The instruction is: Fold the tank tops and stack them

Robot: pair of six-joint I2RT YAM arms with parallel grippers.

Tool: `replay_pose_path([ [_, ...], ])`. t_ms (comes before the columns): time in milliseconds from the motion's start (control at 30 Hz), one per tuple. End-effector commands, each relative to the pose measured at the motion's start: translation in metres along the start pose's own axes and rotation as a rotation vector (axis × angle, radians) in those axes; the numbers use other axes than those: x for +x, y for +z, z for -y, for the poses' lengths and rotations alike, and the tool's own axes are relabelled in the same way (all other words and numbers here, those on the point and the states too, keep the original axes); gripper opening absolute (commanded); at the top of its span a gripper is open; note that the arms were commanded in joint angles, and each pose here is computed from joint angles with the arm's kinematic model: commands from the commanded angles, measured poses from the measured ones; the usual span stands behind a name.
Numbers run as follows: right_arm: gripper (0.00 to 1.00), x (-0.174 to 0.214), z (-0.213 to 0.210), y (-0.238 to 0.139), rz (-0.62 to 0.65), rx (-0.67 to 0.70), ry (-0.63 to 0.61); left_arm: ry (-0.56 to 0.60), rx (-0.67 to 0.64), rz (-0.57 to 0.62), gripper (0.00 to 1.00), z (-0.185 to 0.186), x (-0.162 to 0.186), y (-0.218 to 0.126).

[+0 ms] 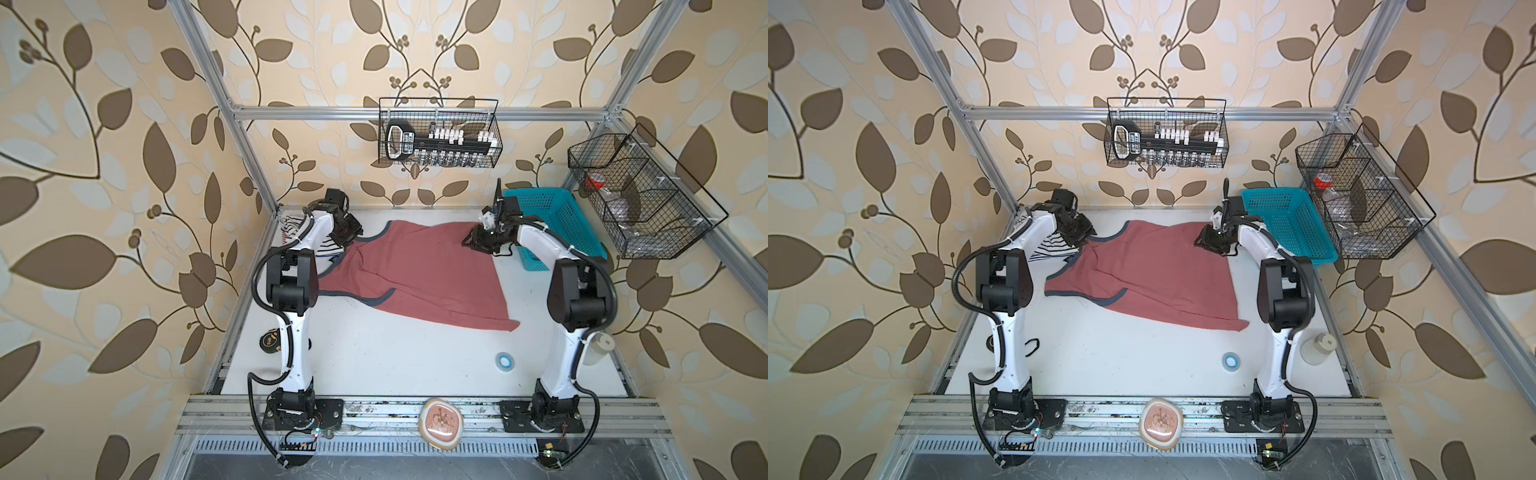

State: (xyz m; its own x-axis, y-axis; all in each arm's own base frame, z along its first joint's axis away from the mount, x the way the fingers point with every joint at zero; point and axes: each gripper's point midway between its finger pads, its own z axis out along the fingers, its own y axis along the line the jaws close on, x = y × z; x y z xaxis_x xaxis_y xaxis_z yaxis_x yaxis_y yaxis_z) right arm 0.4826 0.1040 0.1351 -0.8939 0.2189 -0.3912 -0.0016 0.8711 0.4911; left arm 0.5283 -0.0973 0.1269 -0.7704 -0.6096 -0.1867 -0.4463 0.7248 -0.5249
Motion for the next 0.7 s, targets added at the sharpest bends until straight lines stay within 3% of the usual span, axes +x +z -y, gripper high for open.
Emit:
replay_pose_path([
  [0, 0.42, 0.038, 0.014, -0.041, -0.041, 0.132, -0.072, 0.221, 0.03, -0.016, 0.45, 0.03, 0.047, -0.069],
  [200, 0.33, 0.12, 0.067, -0.085, -0.124, 0.347, -0.024, 0.431, -0.158, -0.253, 0.42, -0.015, 0.153, -0.058],
  [333, 0.32, 0.15, 0.086, -0.104, -0.145, 0.411, 0.013, 0.508, -0.239, -0.361, 0.42, -0.034, 0.198, -0.036],
  [500, 0.4, 0.168, 0.105, -0.115, -0.165, 0.492, 0.032, 0.549, -0.329, -0.419, 0.47, -0.046, 0.219, -0.016],
  [667, 0.43, 0.171, 0.108, -0.113, -0.167, 0.496, 0.056, 0.541, -0.387, -0.421, 0.48, -0.052, 0.217, 0.004],
])
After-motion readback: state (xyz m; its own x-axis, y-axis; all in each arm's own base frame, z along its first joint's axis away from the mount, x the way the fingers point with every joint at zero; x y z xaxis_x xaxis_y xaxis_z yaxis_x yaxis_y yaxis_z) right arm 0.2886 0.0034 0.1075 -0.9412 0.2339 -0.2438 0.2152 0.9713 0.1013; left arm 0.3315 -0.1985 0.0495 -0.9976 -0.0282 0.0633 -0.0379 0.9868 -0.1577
